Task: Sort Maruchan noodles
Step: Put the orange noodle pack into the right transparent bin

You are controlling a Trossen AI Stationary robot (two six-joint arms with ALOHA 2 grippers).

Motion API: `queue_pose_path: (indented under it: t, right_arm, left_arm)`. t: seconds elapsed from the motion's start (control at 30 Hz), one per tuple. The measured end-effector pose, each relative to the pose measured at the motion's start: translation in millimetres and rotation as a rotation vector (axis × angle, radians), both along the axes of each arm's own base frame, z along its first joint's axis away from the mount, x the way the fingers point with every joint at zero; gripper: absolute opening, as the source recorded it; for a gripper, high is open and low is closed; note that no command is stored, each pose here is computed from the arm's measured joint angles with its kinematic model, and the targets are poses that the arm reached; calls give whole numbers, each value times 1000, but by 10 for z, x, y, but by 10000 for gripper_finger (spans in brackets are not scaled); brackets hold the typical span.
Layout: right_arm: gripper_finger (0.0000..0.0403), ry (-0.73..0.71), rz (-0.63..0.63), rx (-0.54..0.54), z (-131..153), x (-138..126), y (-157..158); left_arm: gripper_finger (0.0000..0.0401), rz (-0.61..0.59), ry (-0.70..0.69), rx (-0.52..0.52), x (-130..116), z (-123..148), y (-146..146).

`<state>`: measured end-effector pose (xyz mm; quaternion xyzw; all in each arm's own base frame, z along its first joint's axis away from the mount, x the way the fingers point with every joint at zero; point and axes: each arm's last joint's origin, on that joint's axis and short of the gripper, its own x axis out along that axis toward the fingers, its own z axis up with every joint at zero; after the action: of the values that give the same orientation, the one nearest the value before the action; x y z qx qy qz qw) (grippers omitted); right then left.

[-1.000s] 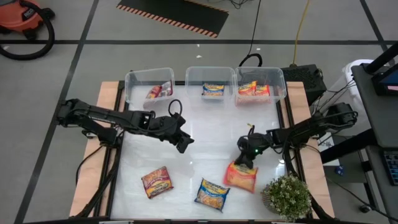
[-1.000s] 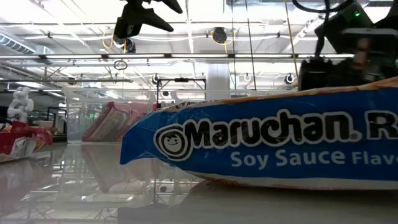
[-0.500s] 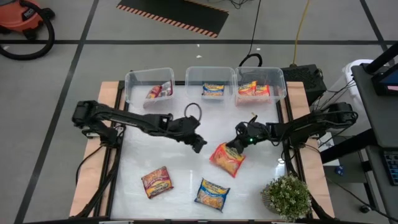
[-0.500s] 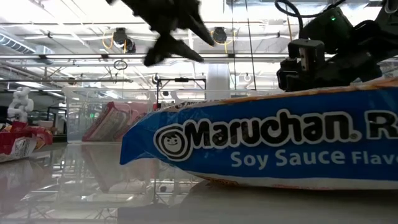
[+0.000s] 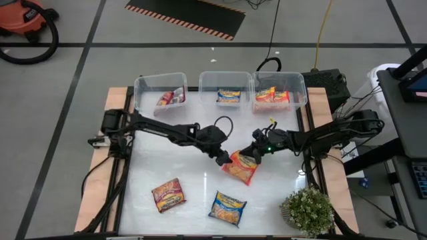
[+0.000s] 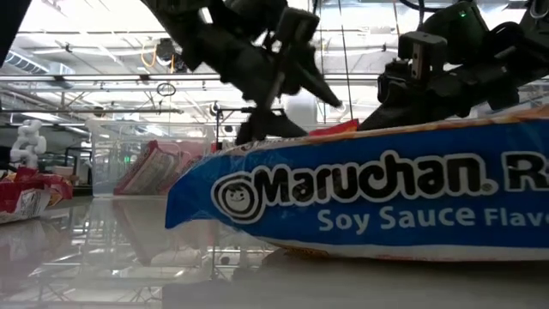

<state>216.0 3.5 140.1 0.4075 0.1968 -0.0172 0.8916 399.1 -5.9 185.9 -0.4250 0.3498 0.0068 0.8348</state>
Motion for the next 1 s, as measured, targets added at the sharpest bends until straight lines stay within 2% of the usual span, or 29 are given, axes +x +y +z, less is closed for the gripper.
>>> queue_pose_path:
  t: [0.1, 0.23, 0.3, 0.4, 0.7, 0.87, 1.0]
  right_arm:
    - [0, -11, 3, -8, 8, 2, 0]
    - [0, -16, 3, -8, 12, 4, 0]
    - [0, -16, 1, -10, 13, 4, -6]
    - [0, -29, -8, -9, 24, 9, -25]
    - [0, -52, -47, -16, 45, 13, -126]
    - [1, -104, -37, 25, 100, 22, -166]
    - [22, -135, -75, 76, 172, 0, -213]
  left_arm:
    - [264, -10, 33, 7, 4, -90, -2]
    - [261, -22, 11, 11, 49, -148, -7]
    - [247, -32, -23, 22, 83, -165, -7]
    - [202, -55, -60, 44, 100, -148, -9]
    - [17, -29, -63, 55, 102, -146, 100]
    - [6, 12, -62, 24, 98, -119, 181]
    - [5, 4, -99, 46, 59, 24, 221]
